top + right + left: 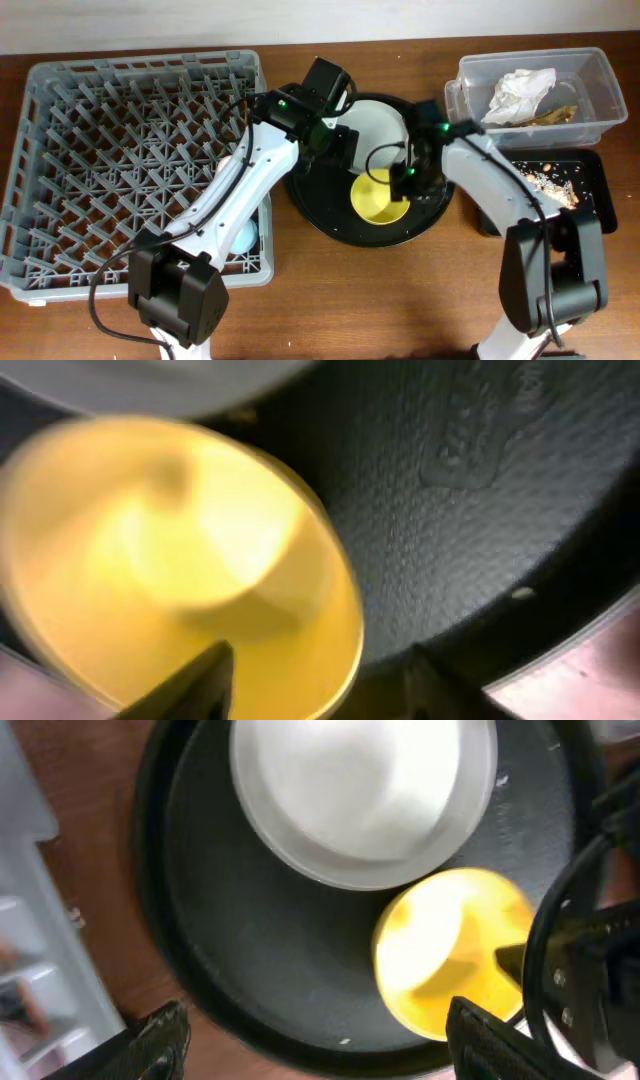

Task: Sort waste into correct bins and load items into the dishwasher rack
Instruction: 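Carry the yellow bowl to the back of the rack and release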

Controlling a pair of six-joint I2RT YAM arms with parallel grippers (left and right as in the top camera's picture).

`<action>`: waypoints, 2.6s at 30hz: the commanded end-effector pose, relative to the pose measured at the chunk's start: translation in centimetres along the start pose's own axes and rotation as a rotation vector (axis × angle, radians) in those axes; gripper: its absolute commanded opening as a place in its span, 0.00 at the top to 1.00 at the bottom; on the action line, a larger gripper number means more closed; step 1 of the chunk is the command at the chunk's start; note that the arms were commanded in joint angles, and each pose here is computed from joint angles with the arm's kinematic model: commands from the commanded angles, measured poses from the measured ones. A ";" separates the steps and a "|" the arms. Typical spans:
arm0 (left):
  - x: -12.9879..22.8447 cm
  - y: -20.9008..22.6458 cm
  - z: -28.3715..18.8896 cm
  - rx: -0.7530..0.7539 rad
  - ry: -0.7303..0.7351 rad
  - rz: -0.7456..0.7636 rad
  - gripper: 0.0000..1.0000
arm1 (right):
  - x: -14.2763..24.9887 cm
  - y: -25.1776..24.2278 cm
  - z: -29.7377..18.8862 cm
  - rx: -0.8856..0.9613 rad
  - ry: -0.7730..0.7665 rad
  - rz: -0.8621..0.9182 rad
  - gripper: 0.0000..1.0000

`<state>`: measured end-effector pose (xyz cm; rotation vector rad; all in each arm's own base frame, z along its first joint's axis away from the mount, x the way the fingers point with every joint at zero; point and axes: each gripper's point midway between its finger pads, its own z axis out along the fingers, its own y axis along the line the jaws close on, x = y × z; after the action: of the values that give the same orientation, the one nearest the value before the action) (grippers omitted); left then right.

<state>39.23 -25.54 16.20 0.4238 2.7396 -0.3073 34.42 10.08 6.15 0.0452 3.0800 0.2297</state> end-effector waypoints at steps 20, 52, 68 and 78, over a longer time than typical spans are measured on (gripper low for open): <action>5.4 -3.4 12.9 0.034 0.254 0.082 0.64 | -5.7 -8.5 -9.9 -0.017 -0.180 0.244 0.17; -8.9 27.5 -12.6 -1.283 -0.170 -0.184 1.00 | -6.7 -8.6 -10.1 -0.018 -0.225 0.237 0.12; -7.8 36.0 -1.1 -1.385 0.065 -0.062 0.99 | -7.3 -8.6 -10.3 -0.021 -0.249 0.233 0.11; -9.6 30.4 -0.3 -1.406 0.063 0.088 0.44 | -7.6 -8.6 -10.3 -0.023 -0.259 0.232 0.10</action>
<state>57.11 3.22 18.50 -0.0043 2.1921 1.5831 41.15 -0.36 15.17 0.4174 2.8159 0.2476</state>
